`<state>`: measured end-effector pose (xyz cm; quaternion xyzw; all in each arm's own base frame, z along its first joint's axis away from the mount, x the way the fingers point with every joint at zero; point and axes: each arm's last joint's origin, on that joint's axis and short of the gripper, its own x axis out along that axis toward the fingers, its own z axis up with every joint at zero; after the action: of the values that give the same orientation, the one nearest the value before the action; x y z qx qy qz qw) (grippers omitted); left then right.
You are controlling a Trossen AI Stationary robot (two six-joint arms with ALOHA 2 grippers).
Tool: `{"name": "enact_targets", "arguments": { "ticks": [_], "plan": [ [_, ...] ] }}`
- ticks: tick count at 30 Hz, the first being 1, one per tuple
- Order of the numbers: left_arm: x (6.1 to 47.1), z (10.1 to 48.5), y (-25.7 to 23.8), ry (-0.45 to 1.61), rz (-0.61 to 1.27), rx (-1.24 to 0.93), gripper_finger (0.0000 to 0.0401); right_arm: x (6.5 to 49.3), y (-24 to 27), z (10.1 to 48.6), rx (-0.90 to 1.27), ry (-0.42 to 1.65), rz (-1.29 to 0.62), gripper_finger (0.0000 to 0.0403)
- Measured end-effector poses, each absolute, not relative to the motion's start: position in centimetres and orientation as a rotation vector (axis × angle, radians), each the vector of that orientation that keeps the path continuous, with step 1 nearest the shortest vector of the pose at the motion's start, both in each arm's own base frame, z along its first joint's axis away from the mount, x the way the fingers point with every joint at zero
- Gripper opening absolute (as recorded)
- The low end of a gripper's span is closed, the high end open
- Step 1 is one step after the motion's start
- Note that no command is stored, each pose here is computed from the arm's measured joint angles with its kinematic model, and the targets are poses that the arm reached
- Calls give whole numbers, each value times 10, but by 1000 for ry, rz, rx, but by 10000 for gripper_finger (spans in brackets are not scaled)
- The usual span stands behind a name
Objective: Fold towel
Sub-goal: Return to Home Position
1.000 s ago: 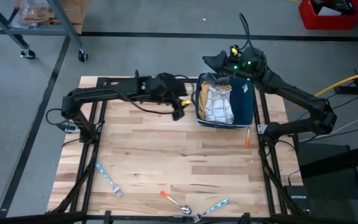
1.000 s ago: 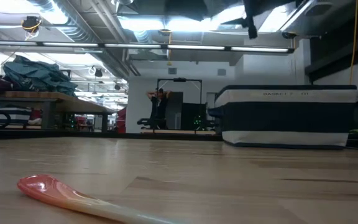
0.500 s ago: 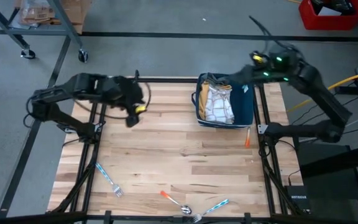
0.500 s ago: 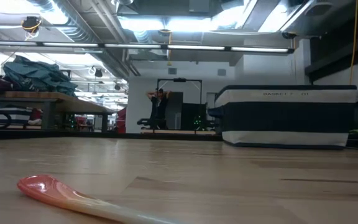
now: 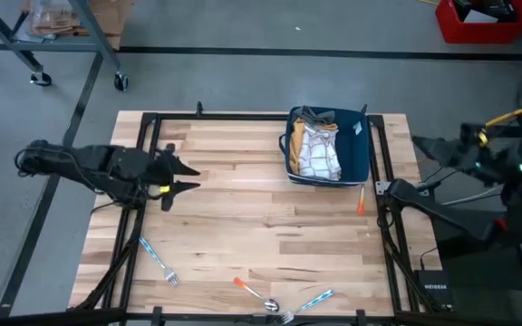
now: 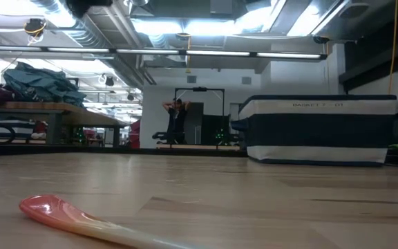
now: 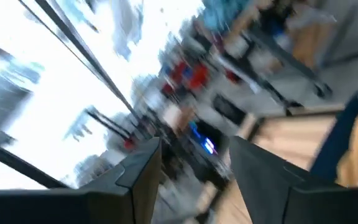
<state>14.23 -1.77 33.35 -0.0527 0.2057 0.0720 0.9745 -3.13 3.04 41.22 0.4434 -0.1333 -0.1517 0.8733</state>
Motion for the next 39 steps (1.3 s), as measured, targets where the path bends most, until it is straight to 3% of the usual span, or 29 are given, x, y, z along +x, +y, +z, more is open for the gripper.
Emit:
{"name": "enact_targets", "arguments": {
  "ticks": [4, 12, 18, 23, 30, 39],
  "plan": [
    [146, 291, -17, 249, 130, -68, 153, -45, 39, 367, 941, -439, -230, 195],
    [149, 210, -9, -17, 191, -140, 153, 39, -17, 314, 1143, -236, -247, 195],
    [136, 169, -6, -61, 206, -241, 153, 91, -49, 271, 1188, -239, -21, 195],
    [136, 166, -6, -32, 208, -233, 153, 109, -62, 236, 1242, -214, -22, 195],
    [136, 165, -6, -3, 211, -66, 153, 119, -72, 192, 1312, -132, -232, 195],
    [136, 160, -5, 54, 219, -35, 153, 122, -71, 162, 1369, -15, -302, 195]
  ]
}}
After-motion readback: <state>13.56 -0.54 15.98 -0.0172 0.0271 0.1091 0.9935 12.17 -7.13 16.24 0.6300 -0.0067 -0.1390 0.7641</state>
